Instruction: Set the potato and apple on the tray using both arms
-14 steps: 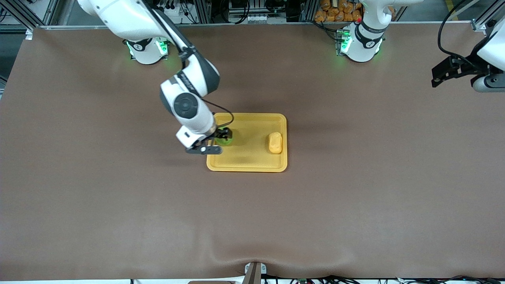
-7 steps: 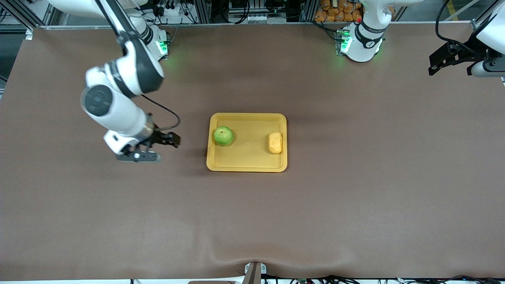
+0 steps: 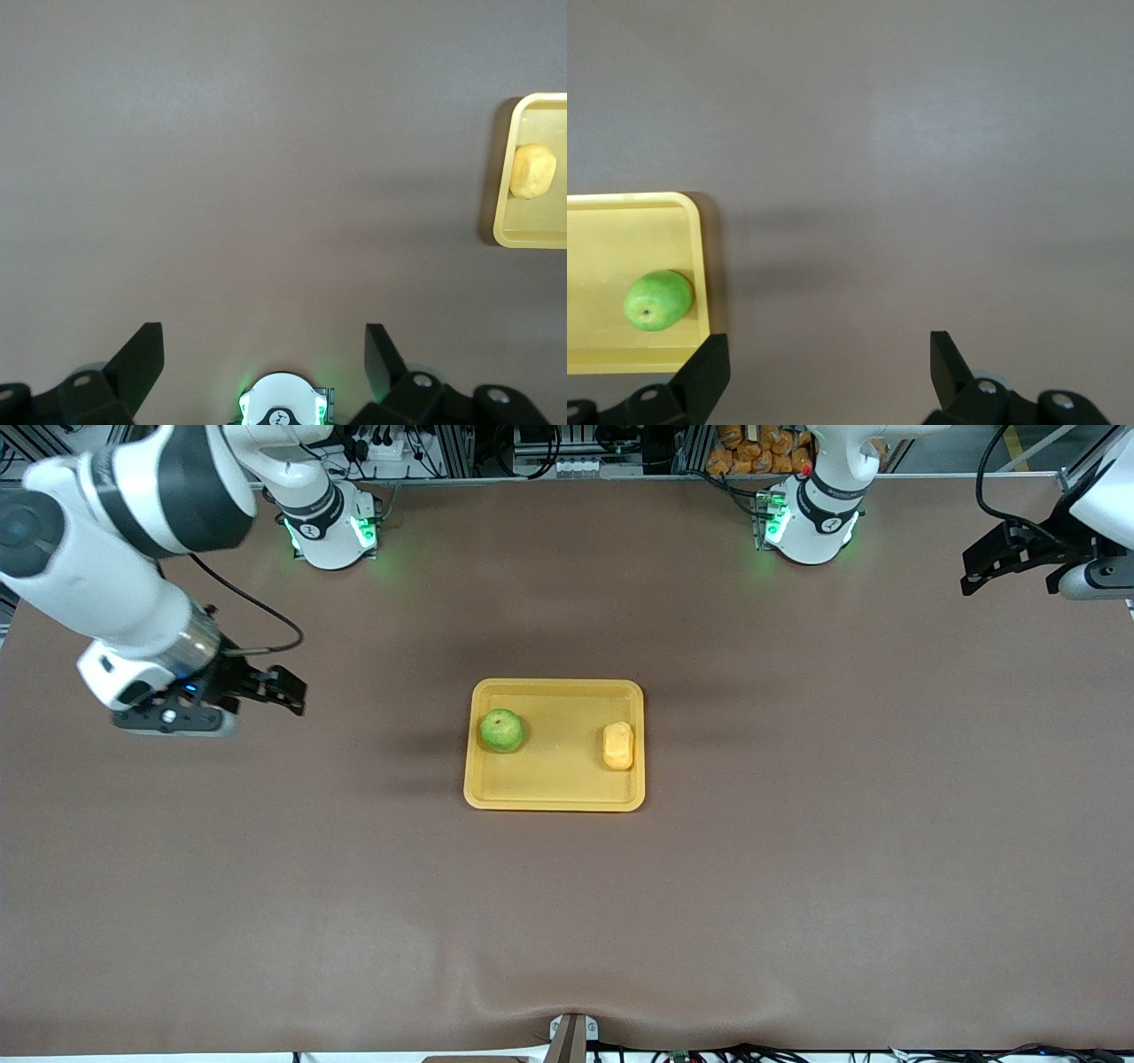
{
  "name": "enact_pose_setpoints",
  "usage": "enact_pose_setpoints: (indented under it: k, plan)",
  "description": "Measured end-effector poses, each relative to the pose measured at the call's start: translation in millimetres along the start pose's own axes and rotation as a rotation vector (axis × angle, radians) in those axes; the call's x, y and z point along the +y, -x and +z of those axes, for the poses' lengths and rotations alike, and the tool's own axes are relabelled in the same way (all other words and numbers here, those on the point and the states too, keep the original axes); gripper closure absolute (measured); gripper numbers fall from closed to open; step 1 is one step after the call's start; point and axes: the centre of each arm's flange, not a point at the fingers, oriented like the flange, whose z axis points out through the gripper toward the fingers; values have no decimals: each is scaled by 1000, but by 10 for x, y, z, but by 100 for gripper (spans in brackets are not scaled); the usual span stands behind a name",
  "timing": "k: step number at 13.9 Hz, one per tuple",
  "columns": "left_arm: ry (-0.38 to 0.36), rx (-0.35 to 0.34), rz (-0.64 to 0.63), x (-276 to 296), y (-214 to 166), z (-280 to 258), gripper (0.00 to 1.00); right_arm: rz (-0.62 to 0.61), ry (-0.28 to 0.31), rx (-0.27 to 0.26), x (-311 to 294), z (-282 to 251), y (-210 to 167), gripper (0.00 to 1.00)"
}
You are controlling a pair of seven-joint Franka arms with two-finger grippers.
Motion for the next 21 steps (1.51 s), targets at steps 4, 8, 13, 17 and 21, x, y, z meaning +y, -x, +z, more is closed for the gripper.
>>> enact_pose_setpoints:
  k: [4,8,13,17,21]
  plan:
    - [0,2,-7,5,-1,-6,0,18,-2,-12,578,-335,93,0]
    - [-1,4,0,39,2,-16,0,35,-4,-34,897,-893,167,0]
    - [-1,15,-7,81,8,-62,0,24,-5,-81,1192,-1118,271,0]
    - [-1,25,-12,118,20,-125,0,25,-6,-72,1221,-1202,288,0]
    - [-1,28,-19,116,35,-167,0,44,-7,-62,1370,-1251,293,0]
